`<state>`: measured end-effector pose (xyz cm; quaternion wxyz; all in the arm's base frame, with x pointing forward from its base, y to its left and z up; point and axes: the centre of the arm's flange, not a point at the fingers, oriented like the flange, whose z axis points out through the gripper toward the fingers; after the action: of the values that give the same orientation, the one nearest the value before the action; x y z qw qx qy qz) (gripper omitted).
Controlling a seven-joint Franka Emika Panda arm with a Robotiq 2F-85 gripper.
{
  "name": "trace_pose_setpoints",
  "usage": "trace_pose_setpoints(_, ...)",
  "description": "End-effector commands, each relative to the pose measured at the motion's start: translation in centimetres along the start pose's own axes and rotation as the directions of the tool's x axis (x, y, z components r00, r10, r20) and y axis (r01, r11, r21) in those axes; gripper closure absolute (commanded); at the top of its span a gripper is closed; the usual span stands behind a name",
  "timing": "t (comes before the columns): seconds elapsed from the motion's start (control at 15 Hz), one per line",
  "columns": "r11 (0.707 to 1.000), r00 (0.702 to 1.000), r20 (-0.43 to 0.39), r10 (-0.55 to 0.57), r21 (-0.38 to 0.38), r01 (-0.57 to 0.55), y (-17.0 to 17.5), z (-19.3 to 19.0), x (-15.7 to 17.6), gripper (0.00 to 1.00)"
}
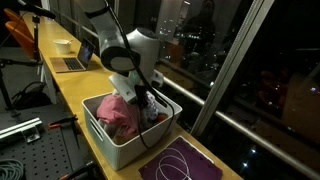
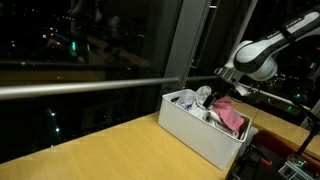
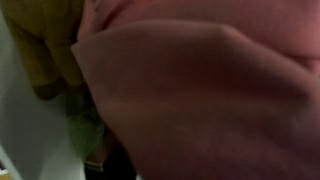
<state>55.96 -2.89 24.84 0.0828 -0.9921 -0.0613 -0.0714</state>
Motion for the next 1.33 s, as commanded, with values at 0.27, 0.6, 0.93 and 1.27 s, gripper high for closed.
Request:
trace_pose_setpoints(0.27, 0.997, 0.989, -0.127, -0.077, 0.000, 0.078, -1.4, -18.6, 0.8, 0.99)
trace_pose_setpoints(0.6, 0.961, 0.948, -0.165, -0.274, -0.083, 0.263, -11.5, -27.1, 3.2, 0.99)
trace_pose_setpoints(0.93, 0.882, 0.864, -0.186, -0.467, -0.166, 0.441, -24.4, -33.4, 3.4, 0.99)
trace_pose_setpoints(1.27, 0.806, 0.774, -0.232, -0.590, -0.226, 0.547, -36.2, -40.5, 2.3, 0.99)
